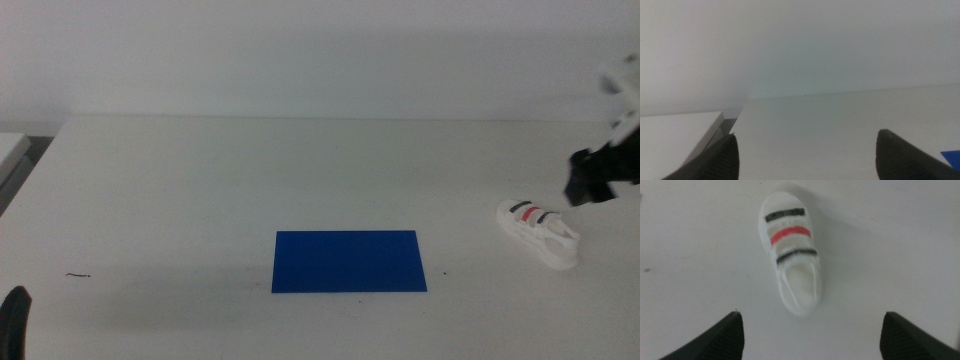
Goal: Use one arm to grab the shoe from the table and place it on the mat.
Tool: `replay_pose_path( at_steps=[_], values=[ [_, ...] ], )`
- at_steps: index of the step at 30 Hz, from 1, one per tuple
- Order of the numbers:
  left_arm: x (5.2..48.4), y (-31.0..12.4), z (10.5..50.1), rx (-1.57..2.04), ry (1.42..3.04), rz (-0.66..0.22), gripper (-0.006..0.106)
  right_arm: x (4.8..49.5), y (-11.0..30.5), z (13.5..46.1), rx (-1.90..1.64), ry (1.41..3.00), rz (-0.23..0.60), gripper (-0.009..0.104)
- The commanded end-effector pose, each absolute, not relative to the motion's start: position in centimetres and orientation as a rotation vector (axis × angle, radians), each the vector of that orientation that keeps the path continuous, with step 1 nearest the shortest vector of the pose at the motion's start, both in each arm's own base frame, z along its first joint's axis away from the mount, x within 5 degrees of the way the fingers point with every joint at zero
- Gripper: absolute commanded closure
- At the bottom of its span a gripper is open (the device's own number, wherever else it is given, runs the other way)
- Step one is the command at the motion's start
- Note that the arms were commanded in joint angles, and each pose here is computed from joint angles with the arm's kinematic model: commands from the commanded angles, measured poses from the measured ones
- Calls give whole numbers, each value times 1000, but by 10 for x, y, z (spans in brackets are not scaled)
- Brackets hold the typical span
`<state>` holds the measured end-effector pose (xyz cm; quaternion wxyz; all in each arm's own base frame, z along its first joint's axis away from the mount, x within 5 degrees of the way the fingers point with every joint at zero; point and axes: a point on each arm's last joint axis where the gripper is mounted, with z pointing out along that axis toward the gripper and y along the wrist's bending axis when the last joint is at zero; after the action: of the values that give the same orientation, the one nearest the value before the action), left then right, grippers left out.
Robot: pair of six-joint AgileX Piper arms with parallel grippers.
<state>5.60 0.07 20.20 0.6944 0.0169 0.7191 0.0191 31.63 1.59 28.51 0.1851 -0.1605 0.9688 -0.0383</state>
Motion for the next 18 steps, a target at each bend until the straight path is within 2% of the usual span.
replay_pose_path(
  at_steps=[1,10,13,16,18],
  values=[
    [56,1,203,35,1598,37,7,336,20,264,-506,2733,-112,25],
    [56,1,203,35,1598,37,7,370,34,196,-654,2754,-93,26],
    [56,1,203,35,1598,37,7,374,34,178,-668,2785,-93,30],
    [56,1,203,35,1598,37,7,378,35,167,-679,2789,-98,50],
    [56,1,203,35,1598,37,7,377,41,171,-718,2770,-119,72]
  ],
)
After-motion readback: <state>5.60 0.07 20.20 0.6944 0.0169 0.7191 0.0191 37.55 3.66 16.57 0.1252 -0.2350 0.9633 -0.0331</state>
